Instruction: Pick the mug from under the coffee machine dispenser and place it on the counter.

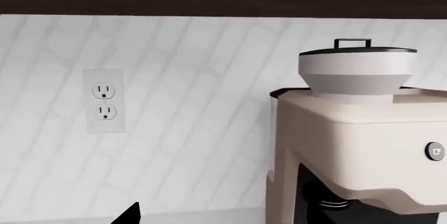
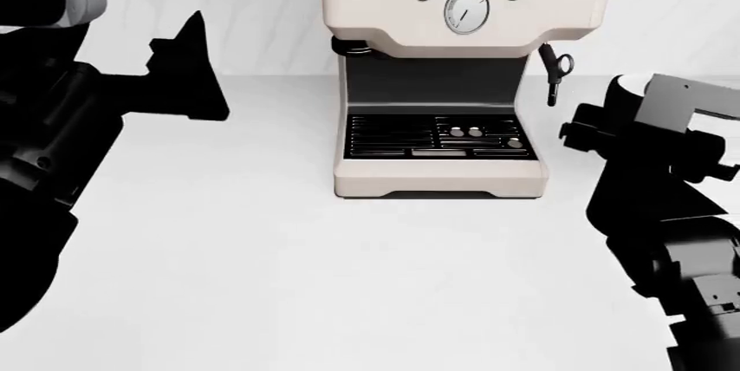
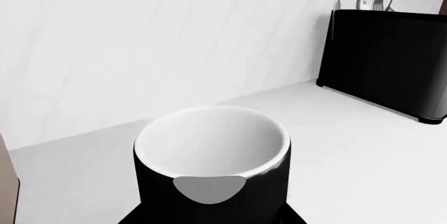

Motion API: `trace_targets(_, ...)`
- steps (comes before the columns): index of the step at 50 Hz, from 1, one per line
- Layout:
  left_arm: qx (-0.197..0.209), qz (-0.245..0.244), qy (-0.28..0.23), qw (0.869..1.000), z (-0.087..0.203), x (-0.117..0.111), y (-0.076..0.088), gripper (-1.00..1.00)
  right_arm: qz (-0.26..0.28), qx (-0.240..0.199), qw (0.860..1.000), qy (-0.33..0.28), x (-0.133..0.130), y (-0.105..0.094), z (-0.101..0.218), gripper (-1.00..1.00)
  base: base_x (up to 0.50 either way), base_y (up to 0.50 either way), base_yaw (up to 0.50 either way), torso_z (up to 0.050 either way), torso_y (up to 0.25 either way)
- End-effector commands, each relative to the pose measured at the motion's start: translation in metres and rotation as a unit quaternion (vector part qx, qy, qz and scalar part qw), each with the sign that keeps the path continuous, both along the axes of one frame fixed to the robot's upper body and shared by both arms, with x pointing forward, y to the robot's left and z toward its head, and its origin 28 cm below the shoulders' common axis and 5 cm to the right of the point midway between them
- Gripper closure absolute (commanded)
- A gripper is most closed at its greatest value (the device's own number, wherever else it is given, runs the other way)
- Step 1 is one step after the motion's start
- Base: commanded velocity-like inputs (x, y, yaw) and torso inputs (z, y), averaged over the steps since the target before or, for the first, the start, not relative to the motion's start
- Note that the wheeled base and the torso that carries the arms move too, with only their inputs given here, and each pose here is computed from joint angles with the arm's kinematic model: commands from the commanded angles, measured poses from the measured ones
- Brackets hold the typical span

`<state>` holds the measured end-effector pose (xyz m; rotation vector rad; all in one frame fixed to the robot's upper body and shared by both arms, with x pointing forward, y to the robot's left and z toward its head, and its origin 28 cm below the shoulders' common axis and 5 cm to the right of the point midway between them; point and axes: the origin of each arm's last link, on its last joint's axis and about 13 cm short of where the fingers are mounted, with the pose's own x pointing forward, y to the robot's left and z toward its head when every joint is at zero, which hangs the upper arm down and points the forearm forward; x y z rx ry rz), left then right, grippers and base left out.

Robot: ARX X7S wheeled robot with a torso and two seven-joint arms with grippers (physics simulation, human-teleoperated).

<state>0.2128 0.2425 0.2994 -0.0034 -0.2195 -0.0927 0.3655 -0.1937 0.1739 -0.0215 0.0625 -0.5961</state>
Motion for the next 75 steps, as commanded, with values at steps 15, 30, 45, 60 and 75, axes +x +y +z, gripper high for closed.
trace_targets(15,-0.003,0.003,0.007,1.0,-0.007,0.005,0.002,-1.0,0.005,-0.008,1.0,0.028,0.01,-0.001,-0.016,1.0,0.0,0.0,0.0,0.0,0.0)
trace_targets(30,-0.001,0.006,0.01,1.0,-0.007,0.007,0.002,-1.0,-0.004,-0.015,0.999,0.046,0.016,-0.003,-0.023,1.0,0.0,0.0,0.0,0.0,0.0)
trace_targets(45,-0.002,0.01,0.014,1.0,-0.01,0.008,0.003,-1.0,-0.005,-0.014,0.999,0.048,0.018,-0.004,-0.024,-1.0,0.0,0.0,0.0,0.0,0.0)
trace_targets(60,-0.003,0.011,0.014,1.0,-0.01,0.006,0.004,-1.0,0.003,-0.017,1.0,0.025,0.009,-0.003,-0.011,-1.0,0.0,0.0,0.0,0.0,0.0)
trace_targets(75,-0.005,0.004,-0.006,1.0,-0.001,-0.006,0.001,-1.0,0.021,-0.018,0.999,-0.019,-0.025,0.0,0.021,-1.0,0.0,0.0,0.0,0.0,0.0)
